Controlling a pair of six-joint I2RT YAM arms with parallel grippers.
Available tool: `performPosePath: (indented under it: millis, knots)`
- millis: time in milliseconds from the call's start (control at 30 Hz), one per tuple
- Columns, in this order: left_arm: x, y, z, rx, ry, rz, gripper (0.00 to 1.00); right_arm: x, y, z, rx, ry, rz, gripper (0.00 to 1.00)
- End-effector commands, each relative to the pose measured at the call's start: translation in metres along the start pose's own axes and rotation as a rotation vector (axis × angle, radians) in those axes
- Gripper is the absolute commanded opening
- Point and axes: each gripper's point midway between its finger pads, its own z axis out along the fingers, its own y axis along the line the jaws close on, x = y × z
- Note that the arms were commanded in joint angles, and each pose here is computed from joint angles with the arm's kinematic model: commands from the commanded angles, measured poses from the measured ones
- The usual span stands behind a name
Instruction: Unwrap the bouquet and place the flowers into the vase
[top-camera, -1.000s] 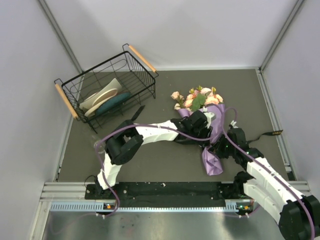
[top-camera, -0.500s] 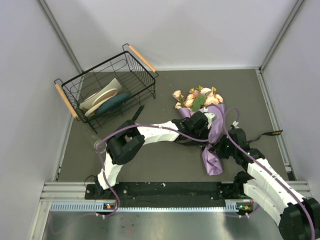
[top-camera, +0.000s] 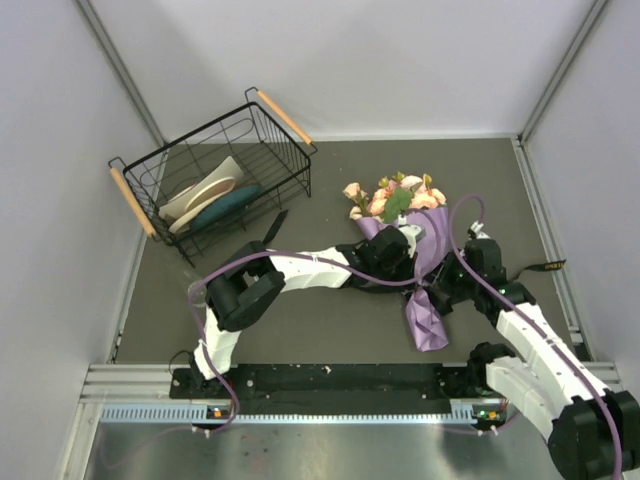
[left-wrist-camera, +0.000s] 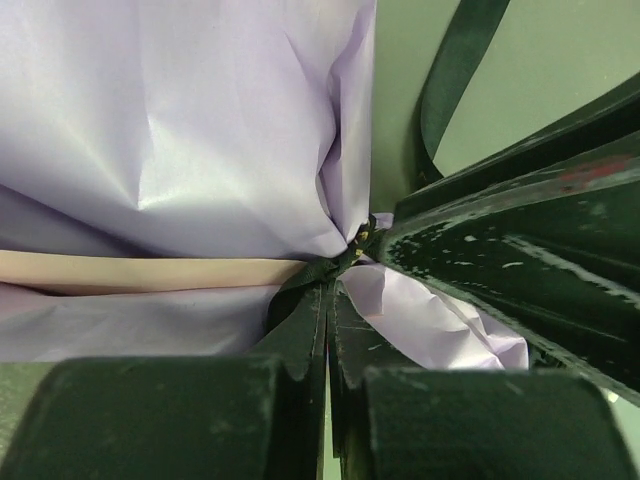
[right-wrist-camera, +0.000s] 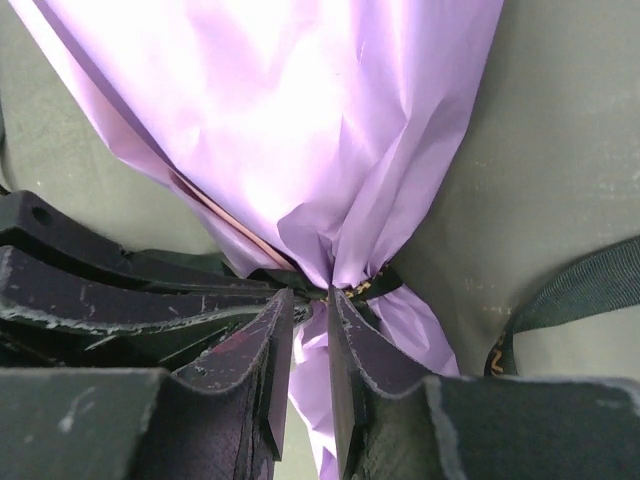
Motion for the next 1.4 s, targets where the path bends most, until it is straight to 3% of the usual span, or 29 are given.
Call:
performPosePath:
  millis: [0, 267, 500, 833, 1233, 1300, 1367]
  knots:
    - [-0.029, -0.029, -0.014, 0.095, -0.097, -0.016, 0.00, -0.009, 0.014, 0.006, -0.065, 0.008, -0.097, 0.21]
    - [-0.033, -0.027, -0.019, 0.076, -0.122, -0.013, 0.00, 0.003, -0.004, 0.012, -0.012, 0.016, -0.042, 0.21]
    - [-0.032, -0.030, -0.019, 0.110, -0.146, -0.017, 0.00, 0.028, -0.005, 0.020, 0.013, 0.105, 0.331, 0.22]
    - [-0.033, -0.045, -0.029, 0.201, -0.182, -0.006, 0.00, 0.037, -0.016, 0.023, 0.010, 0.112, 0.609, 0.24]
    - [-0.026, -0.056, -0.032, 0.288, -0.170, 0.013, 0.00, 0.035, -0.013, 0.030, -0.009, 0.146, 0.725, 0.25]
    - [-0.027, -0.057, -0.034, 0.290, -0.174, 0.014, 0.00, 0.035, -0.015, 0.031, -0.007, 0.143, 0.736, 0.20]
    - [-0.026, -0.055, -0.036, 0.281, -0.177, 0.015, 0.00, 0.031, -0.015, 0.033, -0.027, 0.123, 0.737, 0.09]
